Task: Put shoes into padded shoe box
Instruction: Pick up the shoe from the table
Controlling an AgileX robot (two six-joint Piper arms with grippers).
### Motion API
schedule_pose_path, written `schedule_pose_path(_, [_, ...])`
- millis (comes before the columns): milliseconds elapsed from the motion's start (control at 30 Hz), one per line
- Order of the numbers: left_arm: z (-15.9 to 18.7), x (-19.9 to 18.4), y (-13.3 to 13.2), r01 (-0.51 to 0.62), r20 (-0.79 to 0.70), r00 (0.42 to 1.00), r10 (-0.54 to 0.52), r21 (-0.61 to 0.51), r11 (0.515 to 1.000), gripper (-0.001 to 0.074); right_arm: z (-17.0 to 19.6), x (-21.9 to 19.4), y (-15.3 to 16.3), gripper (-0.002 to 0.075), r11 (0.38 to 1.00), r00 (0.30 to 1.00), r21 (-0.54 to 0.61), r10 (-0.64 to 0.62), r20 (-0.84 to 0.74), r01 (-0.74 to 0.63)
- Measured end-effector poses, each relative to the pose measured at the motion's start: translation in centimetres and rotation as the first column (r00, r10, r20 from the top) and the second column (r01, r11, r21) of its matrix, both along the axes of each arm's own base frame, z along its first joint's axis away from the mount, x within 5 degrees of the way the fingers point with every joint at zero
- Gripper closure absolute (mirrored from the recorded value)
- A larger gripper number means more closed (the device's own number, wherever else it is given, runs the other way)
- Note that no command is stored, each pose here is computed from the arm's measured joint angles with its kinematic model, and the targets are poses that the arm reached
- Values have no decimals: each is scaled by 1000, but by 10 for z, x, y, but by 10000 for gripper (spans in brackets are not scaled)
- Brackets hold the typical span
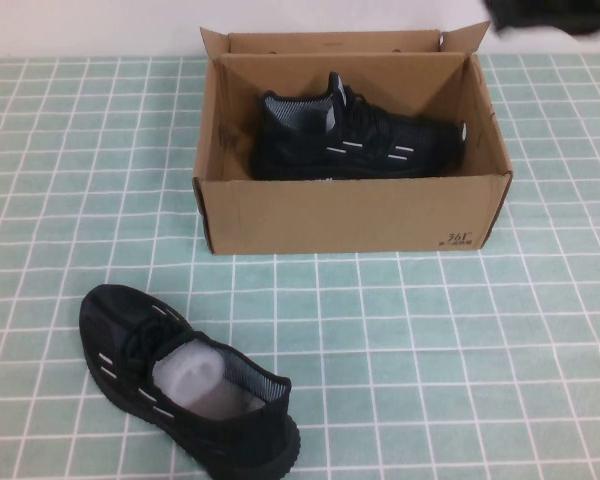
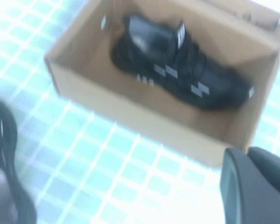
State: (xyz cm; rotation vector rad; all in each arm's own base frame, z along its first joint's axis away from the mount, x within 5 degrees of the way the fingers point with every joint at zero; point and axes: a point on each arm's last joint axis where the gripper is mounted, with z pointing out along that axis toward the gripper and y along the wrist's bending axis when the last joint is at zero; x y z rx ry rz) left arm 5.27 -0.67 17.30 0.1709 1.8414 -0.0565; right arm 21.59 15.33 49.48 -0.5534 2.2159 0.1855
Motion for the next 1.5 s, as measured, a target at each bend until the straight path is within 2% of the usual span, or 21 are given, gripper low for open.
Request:
schedule_pose_path(200, [0, 0, 0, 0, 0, 1000, 0, 0, 1000, 741, -12, -29, -26, 734, 999, 1000, -34, -10, -18, 10])
schedule_pose_path(533, [0, 0, 0, 0, 0, 1000, 0, 0, 1000, 741, -16, -30, -34, 734, 995, 999, -97, -33, 12, 34])
schedule_pose_path(667, [0, 0, 0, 0, 0, 1000, 0, 0, 1000, 741, -33, -29, -43, 734, 986, 998, -155, -55, -7, 53])
schedule_pose_path(767, [0, 0, 0, 0, 0, 1000, 0, 0, 1000, 741, -54, -25, -59, 734, 986, 998, -159, -50, 41, 56])
schedule_pose_path(833, [0, 0, 0, 0, 0, 1000, 0, 0, 1000, 741, -74, -26, -72, 734, 990, 995, -123, -65, 74, 74])
schedule_pose_path(967, [0, 0, 0, 0, 0, 1000, 0, 0, 1000, 741, -125, -38, -107, 734, 982, 972, 23, -187, 145, 186])
schedule_pose_path(1100, [0, 0, 0, 0, 0, 1000, 0, 0, 1000, 741, -179, -69, -139, 734, 932, 895, 172, -356, 269, 319])
schedule_pose_path(1167, [0, 0, 0, 0, 0, 1000, 0, 0, 1000, 741, -204, -89, -150, 734, 904, 833, 227, -423, 356, 362])
schedule_pose_path(1367, [0, 0, 0, 0, 0, 1000, 0, 0, 1000, 741, -266, -136, -160, 734, 862, 697, 305, -507, 507, 405])
schedule_pose_path(1500, [0, 0, 0, 0, 0, 1000, 0, 0, 1000, 741, -292, -151, -159, 734, 858, 658, 328, -514, 550, 396])
